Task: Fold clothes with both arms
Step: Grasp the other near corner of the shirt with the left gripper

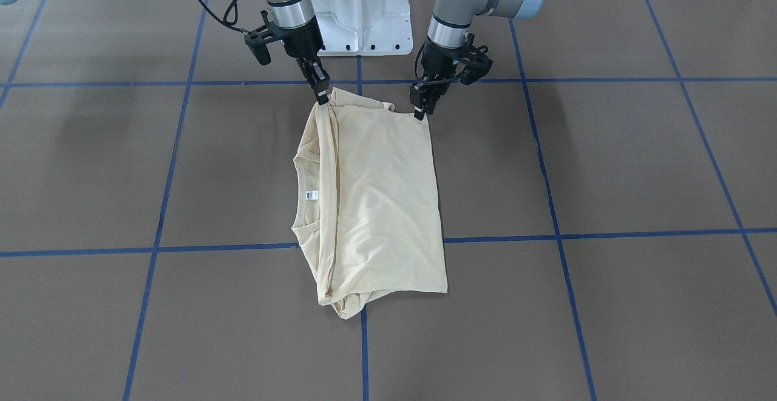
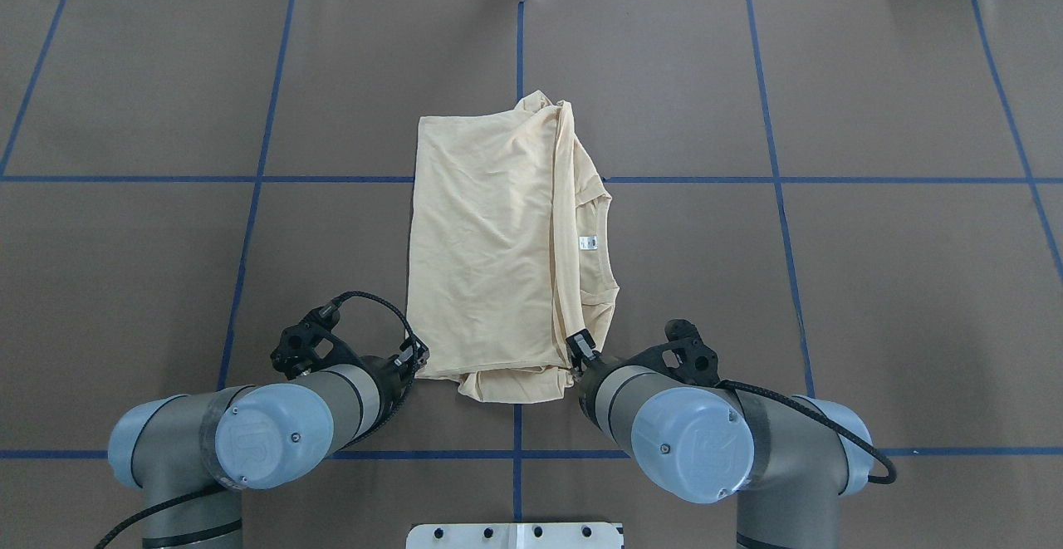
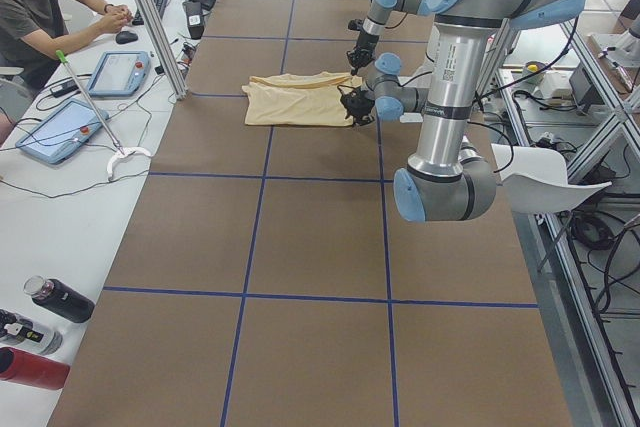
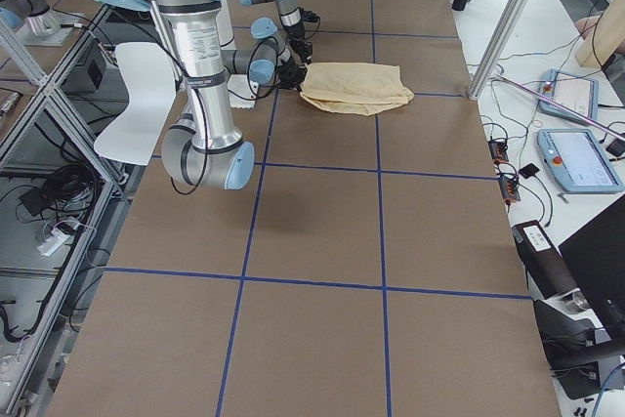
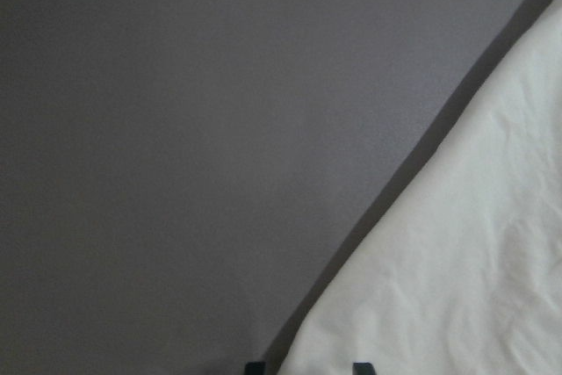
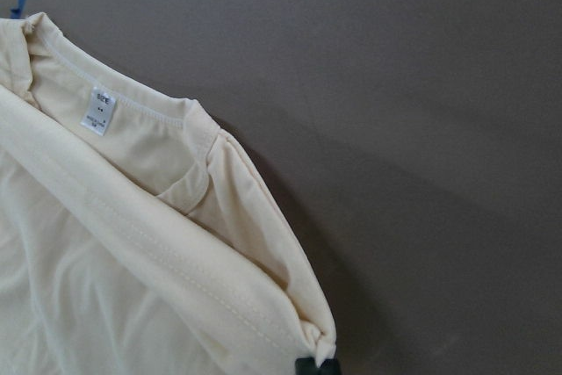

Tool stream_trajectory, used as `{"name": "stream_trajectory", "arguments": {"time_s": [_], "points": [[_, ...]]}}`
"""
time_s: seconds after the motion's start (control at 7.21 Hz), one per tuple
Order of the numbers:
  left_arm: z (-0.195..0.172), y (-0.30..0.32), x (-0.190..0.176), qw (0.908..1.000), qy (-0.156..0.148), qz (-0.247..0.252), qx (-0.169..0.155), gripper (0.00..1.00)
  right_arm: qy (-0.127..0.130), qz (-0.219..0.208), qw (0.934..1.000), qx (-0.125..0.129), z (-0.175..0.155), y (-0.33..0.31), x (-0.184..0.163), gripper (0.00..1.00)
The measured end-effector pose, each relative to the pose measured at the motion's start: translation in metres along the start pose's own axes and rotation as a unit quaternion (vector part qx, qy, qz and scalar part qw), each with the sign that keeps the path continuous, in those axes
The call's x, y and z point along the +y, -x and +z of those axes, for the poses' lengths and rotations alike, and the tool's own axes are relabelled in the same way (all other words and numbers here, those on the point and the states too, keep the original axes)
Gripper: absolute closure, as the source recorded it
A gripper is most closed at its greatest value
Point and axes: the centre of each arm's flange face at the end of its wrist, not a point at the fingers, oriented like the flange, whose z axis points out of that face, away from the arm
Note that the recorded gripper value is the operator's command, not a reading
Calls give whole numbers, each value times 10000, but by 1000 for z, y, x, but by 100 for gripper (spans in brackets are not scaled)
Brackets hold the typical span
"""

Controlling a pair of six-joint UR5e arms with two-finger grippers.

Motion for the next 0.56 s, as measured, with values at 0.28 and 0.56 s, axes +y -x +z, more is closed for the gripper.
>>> {"name": "stream_trajectory", "arguments": {"time_s": [0.28,0.56], "points": [[3,1,3,10000,12,8,-24,100,0,-1,10000,1,0,0,0,100],[2,0,6,10000,36,-15,-16,100,8,-5,10000,6,0,-1,1,100]]}}
